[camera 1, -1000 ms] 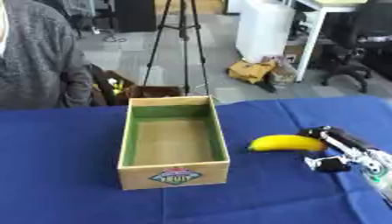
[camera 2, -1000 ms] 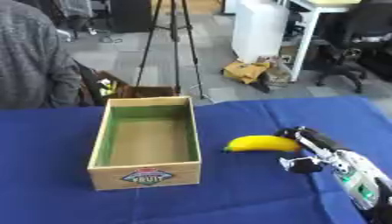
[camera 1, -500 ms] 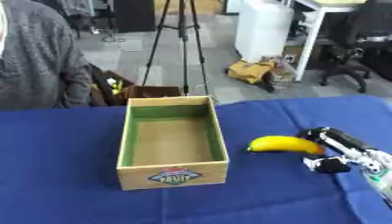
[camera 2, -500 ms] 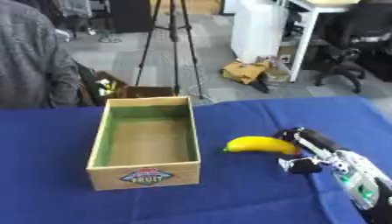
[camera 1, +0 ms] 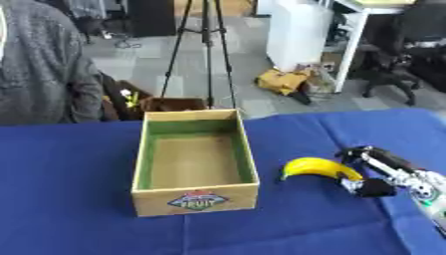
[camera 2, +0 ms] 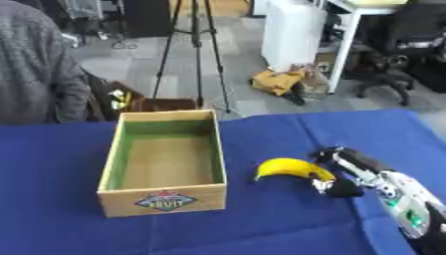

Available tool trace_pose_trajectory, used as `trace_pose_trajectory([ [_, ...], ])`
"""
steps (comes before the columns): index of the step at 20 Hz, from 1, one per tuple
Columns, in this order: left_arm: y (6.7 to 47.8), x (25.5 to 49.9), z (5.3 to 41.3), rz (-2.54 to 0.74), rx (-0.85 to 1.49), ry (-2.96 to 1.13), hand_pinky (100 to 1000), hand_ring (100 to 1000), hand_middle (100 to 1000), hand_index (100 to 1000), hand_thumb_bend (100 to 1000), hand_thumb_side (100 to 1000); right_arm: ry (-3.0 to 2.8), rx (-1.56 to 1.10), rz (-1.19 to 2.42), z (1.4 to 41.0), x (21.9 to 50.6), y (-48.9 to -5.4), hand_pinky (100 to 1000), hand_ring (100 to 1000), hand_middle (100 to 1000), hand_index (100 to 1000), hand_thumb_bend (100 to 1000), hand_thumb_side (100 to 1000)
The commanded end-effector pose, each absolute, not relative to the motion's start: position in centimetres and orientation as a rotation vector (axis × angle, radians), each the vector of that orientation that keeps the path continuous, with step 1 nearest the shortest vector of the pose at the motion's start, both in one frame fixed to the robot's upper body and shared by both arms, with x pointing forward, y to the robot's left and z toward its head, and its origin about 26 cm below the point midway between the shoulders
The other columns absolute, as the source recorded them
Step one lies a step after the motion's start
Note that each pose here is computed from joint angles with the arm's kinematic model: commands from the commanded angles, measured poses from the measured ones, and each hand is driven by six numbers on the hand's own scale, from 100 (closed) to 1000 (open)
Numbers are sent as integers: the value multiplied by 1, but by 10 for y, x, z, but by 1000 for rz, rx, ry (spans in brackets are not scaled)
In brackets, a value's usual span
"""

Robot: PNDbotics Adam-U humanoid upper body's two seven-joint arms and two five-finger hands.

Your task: Pick up objects on the table and place them in the box.

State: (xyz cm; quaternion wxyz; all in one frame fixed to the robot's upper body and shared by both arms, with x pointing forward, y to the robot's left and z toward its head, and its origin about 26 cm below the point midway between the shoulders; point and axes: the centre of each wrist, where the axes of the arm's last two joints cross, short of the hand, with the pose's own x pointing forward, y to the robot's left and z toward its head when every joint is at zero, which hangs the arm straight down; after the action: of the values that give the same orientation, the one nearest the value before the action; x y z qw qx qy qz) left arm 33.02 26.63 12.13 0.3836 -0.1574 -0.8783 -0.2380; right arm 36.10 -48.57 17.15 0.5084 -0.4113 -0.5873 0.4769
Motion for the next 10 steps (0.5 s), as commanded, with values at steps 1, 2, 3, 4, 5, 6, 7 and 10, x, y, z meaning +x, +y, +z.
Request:
trace_pose_trajectory([
  [1,267,330,130,-622,-398,-2262,721,520,500,727,260,968,-1417,-1034,1165,188,360,-491,723,813,703,881,100,513],
  [2,267,330,130,-621,-398,-2262,721,521,500,727,260,968,-1417,-1035,1166,188,360,-490,723,813,703,881,100,512],
  [3,267,330,129,-621,-398,-2262,721,521,499,727,260,968,-1418,-1035,1167,188,361,-490,723,814,704,882,100,512],
  [4,267,330,129,-621,-398,-2262,721,521,499,727,260,968,-1418,-1035,1169,188,361,-489,722,814,704,882,100,511],
  [5,267,330,129,-621,-398,-2262,721,521,499,727,260,968,-1417,-1035,1171,187,361,-489,721,813,703,882,100,506],
  [6,267,330,129,-621,-398,-2262,721,521,499,727,260,968,-1415,-1036,1174,187,361,-489,721,813,703,881,100,501],
  [7,267,330,129,-621,-398,-2262,721,521,499,727,260,968,-1414,-1038,1176,187,362,-489,720,812,702,880,100,482],
  [10,267,330,129,-619,-397,-2262,721,521,499,727,260,969,-1413,-1045,1180,187,362,-488,714,803,691,874,100,439],
])
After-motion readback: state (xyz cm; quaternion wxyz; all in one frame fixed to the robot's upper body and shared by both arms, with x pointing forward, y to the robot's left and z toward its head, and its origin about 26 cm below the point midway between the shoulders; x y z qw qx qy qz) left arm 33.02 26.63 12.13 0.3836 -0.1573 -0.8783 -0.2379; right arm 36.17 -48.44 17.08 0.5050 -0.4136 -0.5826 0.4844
